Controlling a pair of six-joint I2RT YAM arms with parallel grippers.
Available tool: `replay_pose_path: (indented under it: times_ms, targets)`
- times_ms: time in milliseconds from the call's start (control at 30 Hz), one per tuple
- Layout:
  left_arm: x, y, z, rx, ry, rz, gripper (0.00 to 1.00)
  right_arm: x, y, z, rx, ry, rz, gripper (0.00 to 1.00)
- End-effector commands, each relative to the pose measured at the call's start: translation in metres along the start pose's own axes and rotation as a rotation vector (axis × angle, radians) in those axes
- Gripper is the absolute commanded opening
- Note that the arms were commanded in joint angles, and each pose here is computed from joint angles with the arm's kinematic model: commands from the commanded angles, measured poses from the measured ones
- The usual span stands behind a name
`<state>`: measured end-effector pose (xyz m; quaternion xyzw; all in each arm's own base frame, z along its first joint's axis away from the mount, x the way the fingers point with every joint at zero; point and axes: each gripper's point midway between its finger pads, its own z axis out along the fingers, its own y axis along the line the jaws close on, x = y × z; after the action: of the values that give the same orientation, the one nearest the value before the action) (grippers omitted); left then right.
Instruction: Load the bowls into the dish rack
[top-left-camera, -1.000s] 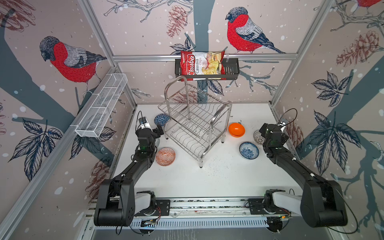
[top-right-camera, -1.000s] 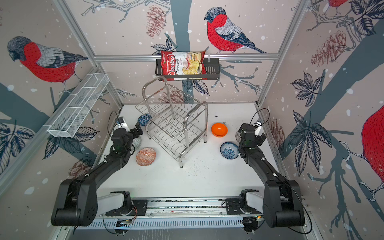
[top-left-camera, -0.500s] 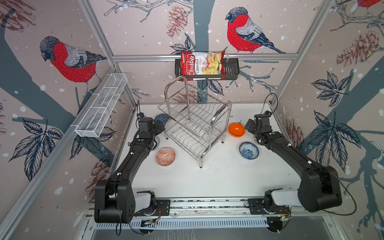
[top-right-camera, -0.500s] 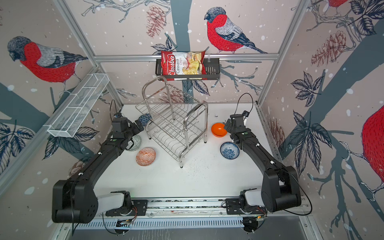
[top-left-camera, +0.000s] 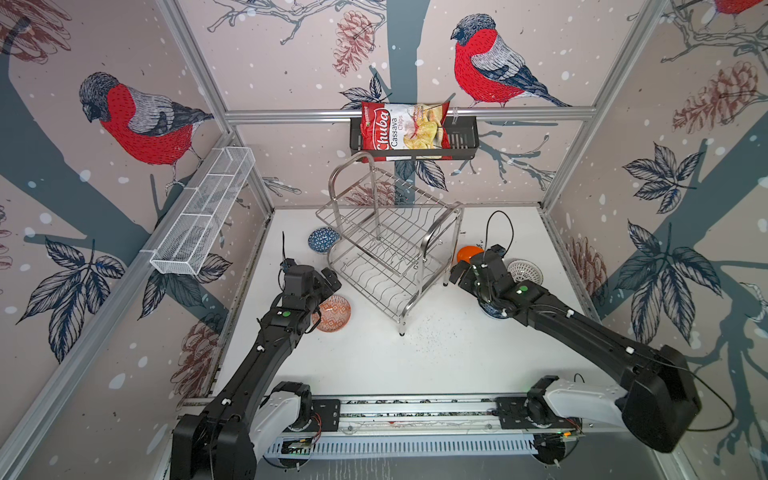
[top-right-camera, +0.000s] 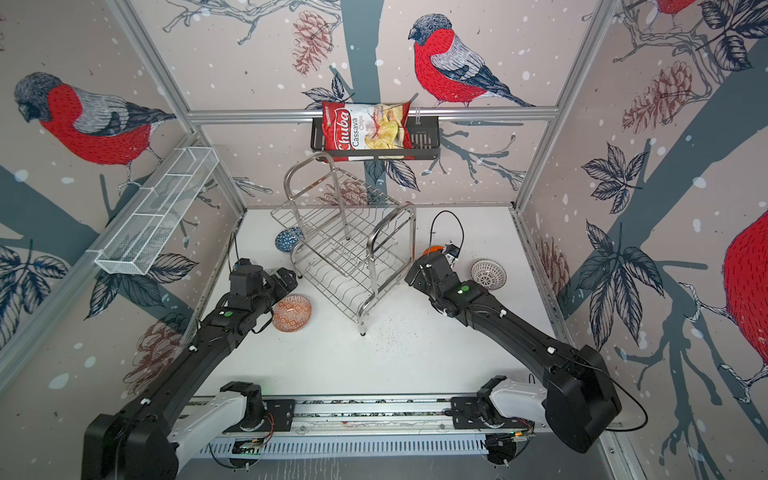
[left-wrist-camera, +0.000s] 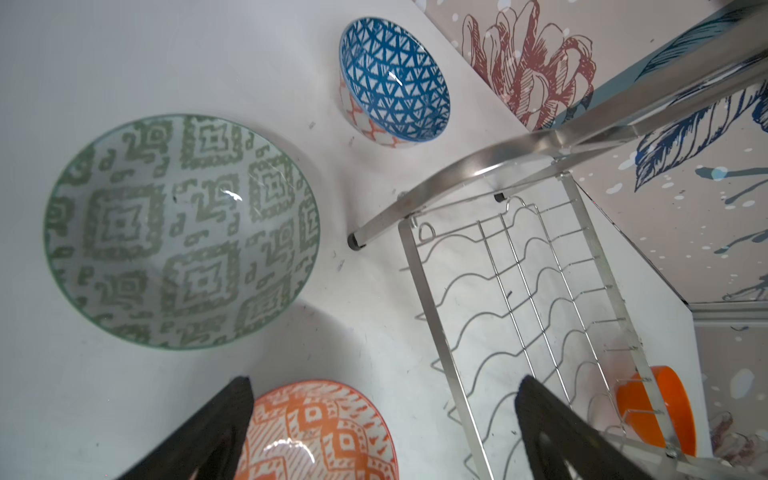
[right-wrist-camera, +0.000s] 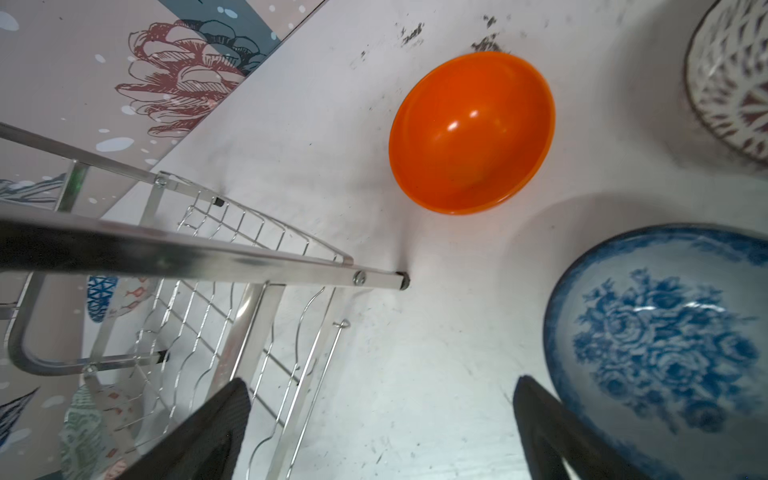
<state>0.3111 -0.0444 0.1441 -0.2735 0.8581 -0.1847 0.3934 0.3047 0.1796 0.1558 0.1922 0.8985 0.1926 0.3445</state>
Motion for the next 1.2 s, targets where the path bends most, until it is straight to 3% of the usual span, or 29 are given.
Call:
replay_pose_path:
  times_ms: [0,367,767,1033,1167]
  targets:
    - [0.014,-0.005,-0.010,0.025,0.074,-0.022,0.99,0.007,0.012,-0.004,-0.057,0.009,0.092,0.99]
    - [0.052,-0.007,-0.025,0.100,0.186,-0.034,0.99,0.022,0.028,-0.010,-0.195,0.028,0.145,0.96]
    - [0.052,-0.014,-0.029,0.130,0.192,-0.046,0.99,0.042,0.065,0.008,-0.280,0.126,0.104,0.88]
    - [0.052,-0.021,-0.026,0.154,0.205,-0.094,0.99,0.040,0.086,0.020,-0.315,0.153,0.113,0.74]
    - [0.054,-0.021,-0.025,0.147,0.209,-0.103,0.99,0.042,0.090,0.032,-0.309,0.192,0.116,0.58]
